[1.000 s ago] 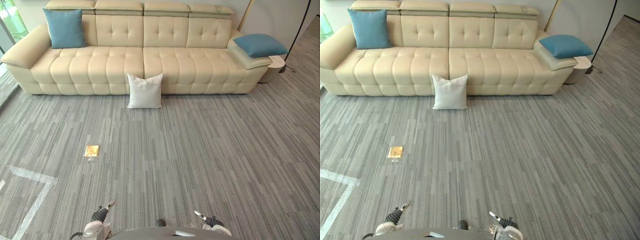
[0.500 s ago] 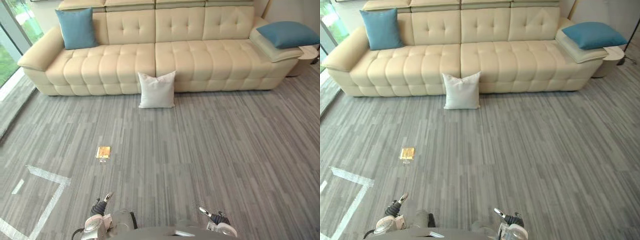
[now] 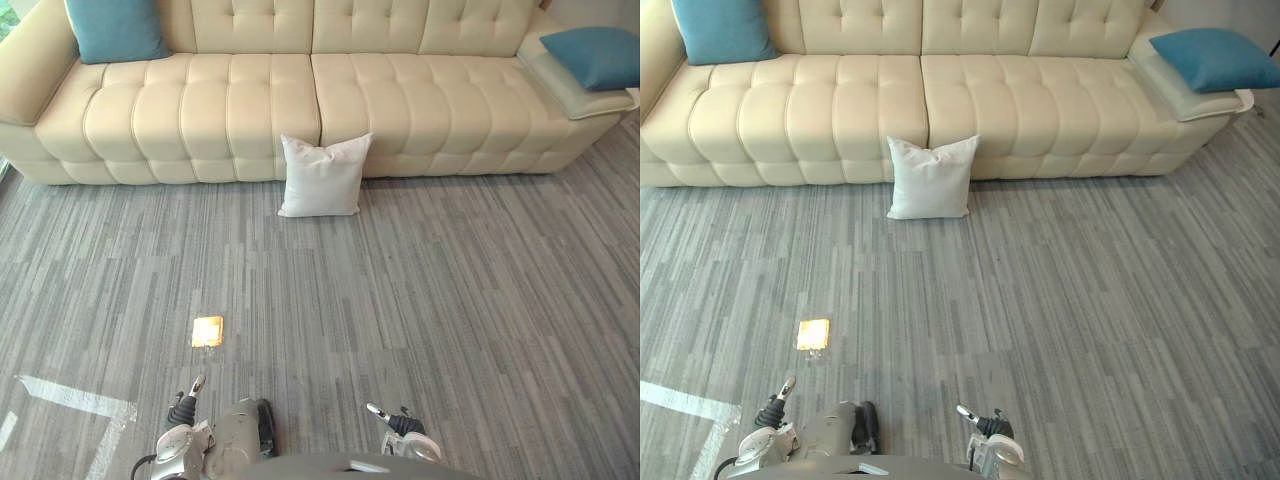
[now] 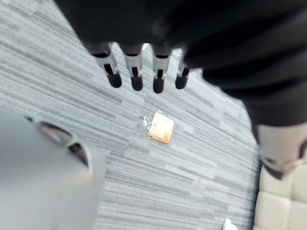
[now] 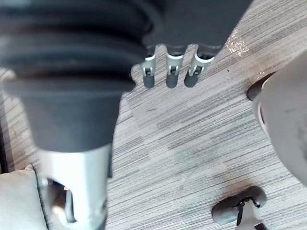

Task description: Pick up cushions and gather them together orderly.

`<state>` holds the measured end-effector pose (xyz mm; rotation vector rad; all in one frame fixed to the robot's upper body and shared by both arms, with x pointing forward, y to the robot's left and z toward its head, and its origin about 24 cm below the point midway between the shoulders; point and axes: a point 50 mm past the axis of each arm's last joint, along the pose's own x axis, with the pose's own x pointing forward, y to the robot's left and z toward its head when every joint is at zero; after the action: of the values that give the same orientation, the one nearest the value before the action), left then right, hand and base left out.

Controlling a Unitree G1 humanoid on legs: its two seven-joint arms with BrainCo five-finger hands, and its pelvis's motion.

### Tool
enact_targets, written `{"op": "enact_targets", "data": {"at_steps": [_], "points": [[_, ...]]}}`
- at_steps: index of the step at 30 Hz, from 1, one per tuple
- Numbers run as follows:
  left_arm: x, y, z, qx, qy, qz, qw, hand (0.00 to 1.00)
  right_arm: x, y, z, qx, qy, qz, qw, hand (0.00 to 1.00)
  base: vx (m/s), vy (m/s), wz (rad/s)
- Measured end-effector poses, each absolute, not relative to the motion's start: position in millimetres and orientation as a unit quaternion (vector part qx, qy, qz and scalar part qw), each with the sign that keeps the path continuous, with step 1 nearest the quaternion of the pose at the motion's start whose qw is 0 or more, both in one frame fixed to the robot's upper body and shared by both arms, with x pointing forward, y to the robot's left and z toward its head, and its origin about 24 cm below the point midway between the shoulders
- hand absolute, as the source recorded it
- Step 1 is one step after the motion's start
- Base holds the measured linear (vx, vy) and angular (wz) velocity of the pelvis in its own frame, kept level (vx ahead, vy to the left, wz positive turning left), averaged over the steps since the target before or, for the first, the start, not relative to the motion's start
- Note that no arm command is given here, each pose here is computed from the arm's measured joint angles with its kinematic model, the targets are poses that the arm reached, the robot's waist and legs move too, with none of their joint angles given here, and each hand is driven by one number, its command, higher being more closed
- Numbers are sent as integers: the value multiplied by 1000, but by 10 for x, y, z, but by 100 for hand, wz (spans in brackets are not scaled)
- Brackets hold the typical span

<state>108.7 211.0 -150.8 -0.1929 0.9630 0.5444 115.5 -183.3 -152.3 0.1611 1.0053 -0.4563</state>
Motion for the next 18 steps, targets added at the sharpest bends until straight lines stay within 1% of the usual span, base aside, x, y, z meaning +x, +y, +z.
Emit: {"op": "enact_targets", "data": {"at_steps": [4, 7, 8, 10, 14, 15, 16, 18], "points": [[1004, 2116, -1549, -73, 480, 243, 840, 0, 1192, -1832, -1506, 74, 469, -209, 855, 0, 272, 66, -41], [994, 2060, -1562, -82, 483, 241, 838, 0, 1213, -1890, -1482, 56, 462, -200, 862, 0, 161, -47, -35], [984, 2042, -1567, -88, 484, 243, 836, 0, 1241, -1915, -1454, 52, 453, -200, 867, 0, 214, -138, -15], [981, 2025, -1571, -93, 484, 244, 835, 0, 1177, -1953, -1454, 51, 451, -208, 867, 0, 229, -194, 12], [1029, 1971, -1570, -99, 482, 240, 837, 0, 1258, -1964, -1413, 53, 435, -208, 875, 0, 318, -238, 36], [1067, 1931, -1567, -101, 480, 234, 839, 0, 1249, -1970, -1413, 53, 434, -209, 875, 0, 567, -297, 52], [1105, 1804, -1583, -107, 486, 217, 840, 0, 1310, -2022, -1389, 44, 428, -209, 878, 0, 558, -276, 51], [1302, 1599, -1538, -108, 472, 176, 857, 0, 1465, -2038, -1329, 37, 410, -202, 889, 0, 342, -159, 49]]}}
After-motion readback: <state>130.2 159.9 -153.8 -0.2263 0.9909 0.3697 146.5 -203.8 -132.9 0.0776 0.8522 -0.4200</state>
